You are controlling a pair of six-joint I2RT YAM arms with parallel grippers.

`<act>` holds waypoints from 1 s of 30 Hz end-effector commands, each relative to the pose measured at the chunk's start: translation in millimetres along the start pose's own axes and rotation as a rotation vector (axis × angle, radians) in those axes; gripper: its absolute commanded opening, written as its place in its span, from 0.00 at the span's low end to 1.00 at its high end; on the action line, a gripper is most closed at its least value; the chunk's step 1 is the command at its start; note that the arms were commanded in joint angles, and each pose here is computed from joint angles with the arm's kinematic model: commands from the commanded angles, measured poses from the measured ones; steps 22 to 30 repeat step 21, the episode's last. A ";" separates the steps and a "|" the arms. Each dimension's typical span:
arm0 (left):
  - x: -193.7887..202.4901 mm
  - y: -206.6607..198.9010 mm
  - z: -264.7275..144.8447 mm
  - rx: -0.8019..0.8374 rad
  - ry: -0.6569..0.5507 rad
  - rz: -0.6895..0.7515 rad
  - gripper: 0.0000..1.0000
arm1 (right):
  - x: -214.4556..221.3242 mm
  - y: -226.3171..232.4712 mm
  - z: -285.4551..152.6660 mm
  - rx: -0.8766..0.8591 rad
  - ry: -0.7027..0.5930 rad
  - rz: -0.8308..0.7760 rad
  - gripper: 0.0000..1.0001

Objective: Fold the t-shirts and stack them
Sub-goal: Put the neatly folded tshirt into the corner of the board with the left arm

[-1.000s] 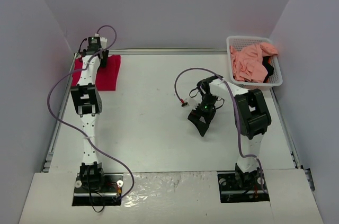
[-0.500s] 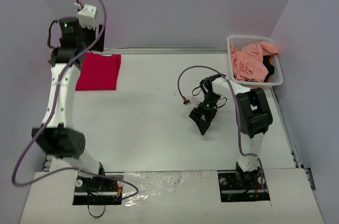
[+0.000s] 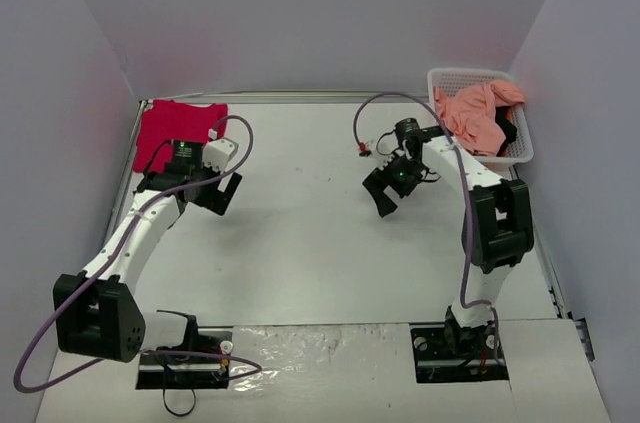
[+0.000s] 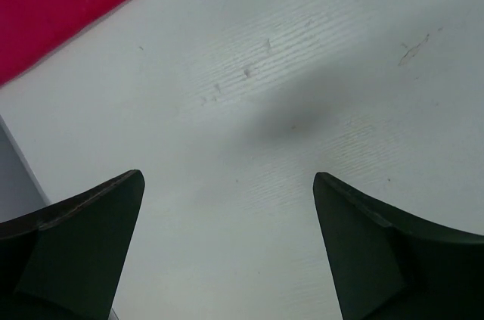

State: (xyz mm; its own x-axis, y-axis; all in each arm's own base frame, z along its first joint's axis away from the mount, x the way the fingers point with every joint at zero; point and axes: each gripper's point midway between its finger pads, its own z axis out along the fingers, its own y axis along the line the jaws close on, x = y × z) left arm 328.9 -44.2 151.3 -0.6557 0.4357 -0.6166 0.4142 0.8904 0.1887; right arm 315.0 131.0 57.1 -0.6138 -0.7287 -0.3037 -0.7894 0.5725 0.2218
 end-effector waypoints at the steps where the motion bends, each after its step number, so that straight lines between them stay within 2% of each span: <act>1: -13.9 18.0 -27.4 -0.100 -0.101 0.036 0.94 | -18.2 -45.7 -71.9 0.343 -0.141 0.090 1.00; 4: -10.5 11.2 -27.8 -0.074 -0.137 0.048 0.94 | -23.5 -60.7 -114.3 0.538 -0.220 0.138 1.00; 8: -5.1 -7.0 -28.9 0.033 -0.162 0.045 0.94 | -38.5 -50.7 -170.8 0.650 -0.372 0.165 1.00; 12: 1.8 -2.2 -25.4 0.047 -0.185 0.010 0.94 | -40.7 -38.3 -220.9 0.751 -0.505 0.197 1.00; 17: 7.4 2.7 -21.4 0.055 -0.182 -0.023 0.94 | -15.3 -45.1 -239.5 0.913 -0.526 0.244 1.00; 20: 10.9 3.0 -19.4 0.061 -0.176 -0.033 0.94 | -15.7 -32.6 -252.0 0.915 -0.630 0.269 1.00; 21: 12.2 3.0 -19.1 0.065 -0.176 -0.039 0.94 | -18.5 -21.8 -267.4 0.923 -0.720 0.270 1.00; 30: 12.2 3.0 -19.1 0.065 -0.176 -0.039 0.94 | -18.5 -21.8 -267.4 0.923 -0.720 0.270 1.00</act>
